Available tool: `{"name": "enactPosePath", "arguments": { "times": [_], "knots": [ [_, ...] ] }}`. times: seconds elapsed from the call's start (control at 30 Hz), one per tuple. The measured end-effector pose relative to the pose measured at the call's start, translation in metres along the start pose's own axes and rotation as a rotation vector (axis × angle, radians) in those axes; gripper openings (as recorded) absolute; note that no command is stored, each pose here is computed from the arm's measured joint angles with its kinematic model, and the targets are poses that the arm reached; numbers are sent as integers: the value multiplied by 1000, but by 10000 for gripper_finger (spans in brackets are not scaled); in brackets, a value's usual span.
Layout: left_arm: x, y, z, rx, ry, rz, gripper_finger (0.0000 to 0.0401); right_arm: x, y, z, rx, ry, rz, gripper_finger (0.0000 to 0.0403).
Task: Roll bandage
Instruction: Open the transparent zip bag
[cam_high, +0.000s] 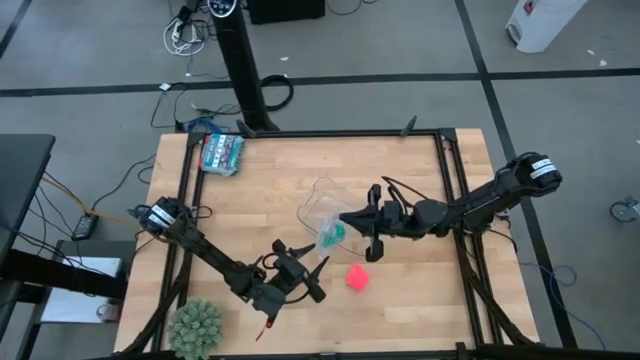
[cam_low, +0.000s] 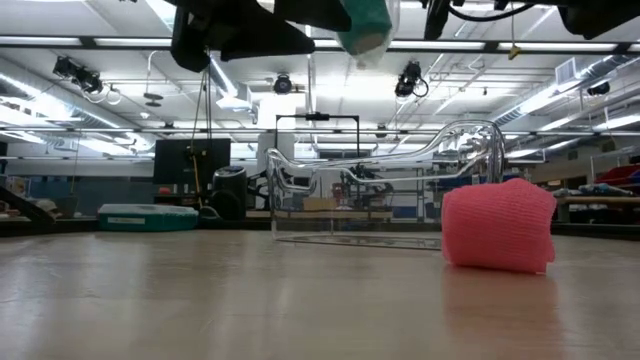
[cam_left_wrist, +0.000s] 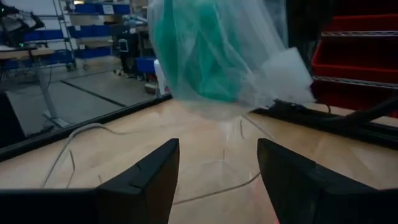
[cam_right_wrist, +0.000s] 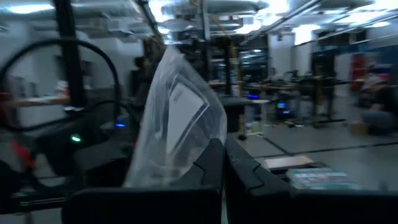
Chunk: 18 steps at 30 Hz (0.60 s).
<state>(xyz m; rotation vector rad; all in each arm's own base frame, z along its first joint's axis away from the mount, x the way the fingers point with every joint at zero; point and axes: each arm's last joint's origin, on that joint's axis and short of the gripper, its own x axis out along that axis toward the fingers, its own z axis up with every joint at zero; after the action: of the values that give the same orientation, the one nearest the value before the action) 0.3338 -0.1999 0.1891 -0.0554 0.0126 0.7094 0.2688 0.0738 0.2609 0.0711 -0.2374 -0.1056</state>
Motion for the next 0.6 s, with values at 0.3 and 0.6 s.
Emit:
{"name": "enactPosePath", "arguments": {
  "times": [0.3, 0.6],
  "knots": [
    [0, -1, 10, 19, -33, -3, 222, -7, 12, -3, -55, 42, -64, 0],
    [6, 1, 11, 25, -35, -1, 187, -12, 23, -6, -70, 70, -42, 0]
  ]
}}
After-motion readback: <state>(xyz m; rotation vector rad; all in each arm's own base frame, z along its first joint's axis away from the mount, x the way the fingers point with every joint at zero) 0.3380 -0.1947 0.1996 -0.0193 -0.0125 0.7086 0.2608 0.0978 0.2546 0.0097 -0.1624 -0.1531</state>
